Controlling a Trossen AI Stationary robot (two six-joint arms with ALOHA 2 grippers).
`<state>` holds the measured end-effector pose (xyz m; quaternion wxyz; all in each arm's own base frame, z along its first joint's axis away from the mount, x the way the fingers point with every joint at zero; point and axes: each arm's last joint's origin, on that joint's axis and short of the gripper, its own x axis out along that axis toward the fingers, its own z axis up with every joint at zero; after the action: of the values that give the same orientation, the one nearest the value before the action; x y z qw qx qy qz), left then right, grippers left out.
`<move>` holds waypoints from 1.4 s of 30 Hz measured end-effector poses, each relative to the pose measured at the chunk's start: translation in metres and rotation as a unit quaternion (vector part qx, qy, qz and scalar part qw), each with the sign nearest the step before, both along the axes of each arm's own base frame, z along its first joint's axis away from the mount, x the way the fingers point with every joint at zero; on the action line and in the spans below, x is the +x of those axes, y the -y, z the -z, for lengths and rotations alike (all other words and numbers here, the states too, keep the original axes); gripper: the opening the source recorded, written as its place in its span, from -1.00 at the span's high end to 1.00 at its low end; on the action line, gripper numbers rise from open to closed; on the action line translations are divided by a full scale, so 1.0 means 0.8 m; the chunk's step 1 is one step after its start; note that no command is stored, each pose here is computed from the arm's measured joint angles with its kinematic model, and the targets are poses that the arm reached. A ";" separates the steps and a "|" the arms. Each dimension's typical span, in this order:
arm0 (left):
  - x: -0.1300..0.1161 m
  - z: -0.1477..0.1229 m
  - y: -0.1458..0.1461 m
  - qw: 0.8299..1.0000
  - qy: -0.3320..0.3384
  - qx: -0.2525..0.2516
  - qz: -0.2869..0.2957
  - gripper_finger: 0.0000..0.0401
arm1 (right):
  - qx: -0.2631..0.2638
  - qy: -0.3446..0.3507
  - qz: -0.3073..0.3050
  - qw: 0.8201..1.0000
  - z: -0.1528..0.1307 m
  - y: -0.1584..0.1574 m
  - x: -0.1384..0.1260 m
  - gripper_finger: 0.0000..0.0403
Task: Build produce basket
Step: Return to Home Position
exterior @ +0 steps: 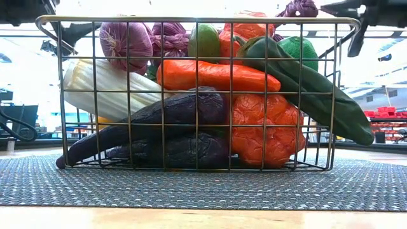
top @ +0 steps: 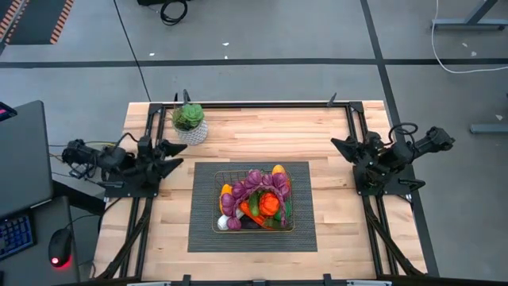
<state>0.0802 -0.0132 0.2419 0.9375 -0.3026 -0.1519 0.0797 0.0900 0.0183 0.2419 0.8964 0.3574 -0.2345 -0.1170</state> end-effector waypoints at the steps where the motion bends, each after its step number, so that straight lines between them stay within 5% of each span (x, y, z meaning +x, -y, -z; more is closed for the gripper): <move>1: 0.001 0.002 -0.001 1.000 0.000 -0.001 0.000 -0.99 | 0.004 0.007 -0.007 1.000 0.008 0.001 -0.002 0.98; 7: 0.011 0.021 -0.012 0.999 0.001 -0.033 0.015 -0.99 | 0.003 0.038 -0.018 0.999 0.038 0.009 -0.011 0.99; 13: 0.020 0.052 -0.022 0.999 -0.030 -0.040 0.018 -0.93 | -0.082 -0.056 0.009 0.995 0.054 0.012 -0.004 0.99; 19: 0.027 0.089 -0.025 0.994 -0.089 -0.056 0.002 -0.89 | -0.175 -0.181 0.002 0.968 0.079 0.010 0.004 0.94; 28: 0.028 0.096 -0.024 0.984 -0.160 0.079 -0.013 -0.88 | -0.166 -0.169 0.011 0.971 0.076 0.010 0.003 0.90; 38: 0.028 0.095 -0.025 0.983 -0.157 0.093 -0.017 -0.88 | -0.161 -0.161 0.022 0.973 0.074 0.011 0.003 0.89; 42: 0.028 0.095 -0.025 0.971 -0.173 0.162 -0.025 -0.88 | -0.206 -0.195 0.063 0.957 0.075 0.013 0.003 0.89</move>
<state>0.1027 0.0064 0.1657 0.9839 -0.1245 -0.0059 0.1282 0.0923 0.0079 0.1819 0.9697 0.1201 -0.0964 -0.1895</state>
